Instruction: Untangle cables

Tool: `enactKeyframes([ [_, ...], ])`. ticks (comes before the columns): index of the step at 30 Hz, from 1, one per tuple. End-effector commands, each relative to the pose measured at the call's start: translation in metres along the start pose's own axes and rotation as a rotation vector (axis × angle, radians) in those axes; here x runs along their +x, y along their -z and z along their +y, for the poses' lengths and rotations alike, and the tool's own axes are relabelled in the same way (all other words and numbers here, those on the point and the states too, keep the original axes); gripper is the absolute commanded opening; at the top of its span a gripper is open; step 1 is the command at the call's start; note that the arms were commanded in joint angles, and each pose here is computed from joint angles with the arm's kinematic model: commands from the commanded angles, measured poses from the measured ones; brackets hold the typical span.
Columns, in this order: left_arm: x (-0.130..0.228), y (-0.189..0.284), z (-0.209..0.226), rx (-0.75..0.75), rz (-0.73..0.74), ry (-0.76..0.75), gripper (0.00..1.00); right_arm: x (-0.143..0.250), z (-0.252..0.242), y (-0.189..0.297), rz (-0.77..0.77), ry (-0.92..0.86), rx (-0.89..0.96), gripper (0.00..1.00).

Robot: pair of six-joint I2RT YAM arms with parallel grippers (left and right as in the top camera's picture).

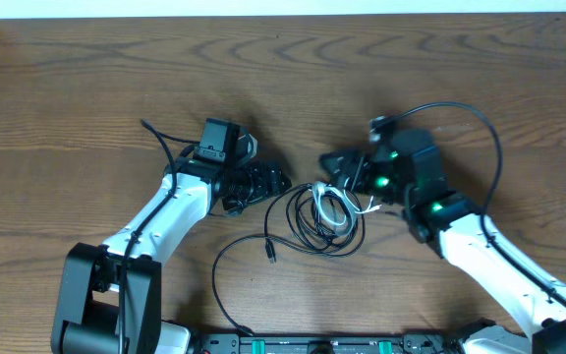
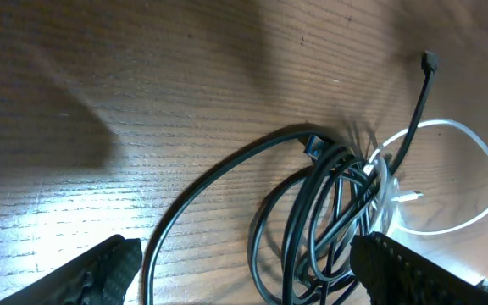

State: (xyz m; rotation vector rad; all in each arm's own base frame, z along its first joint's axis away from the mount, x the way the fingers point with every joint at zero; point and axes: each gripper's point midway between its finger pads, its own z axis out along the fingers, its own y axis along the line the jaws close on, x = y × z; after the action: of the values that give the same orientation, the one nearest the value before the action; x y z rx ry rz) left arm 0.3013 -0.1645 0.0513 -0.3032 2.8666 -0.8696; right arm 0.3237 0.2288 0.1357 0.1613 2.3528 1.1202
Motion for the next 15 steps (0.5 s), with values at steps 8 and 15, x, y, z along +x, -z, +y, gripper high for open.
enactKeyframes([
  [8,0.0,-0.001,0.005,-0.016,-0.001,0.006,0.85,0.013,-0.049,0.019,0.009,0.291,0.324,0.99],
  [15,-0.001,-0.001,0.005,-0.016,-0.003,0.005,0.85,0.062,-0.019,0.035,0.235,0.389,0.124,0.96],
])
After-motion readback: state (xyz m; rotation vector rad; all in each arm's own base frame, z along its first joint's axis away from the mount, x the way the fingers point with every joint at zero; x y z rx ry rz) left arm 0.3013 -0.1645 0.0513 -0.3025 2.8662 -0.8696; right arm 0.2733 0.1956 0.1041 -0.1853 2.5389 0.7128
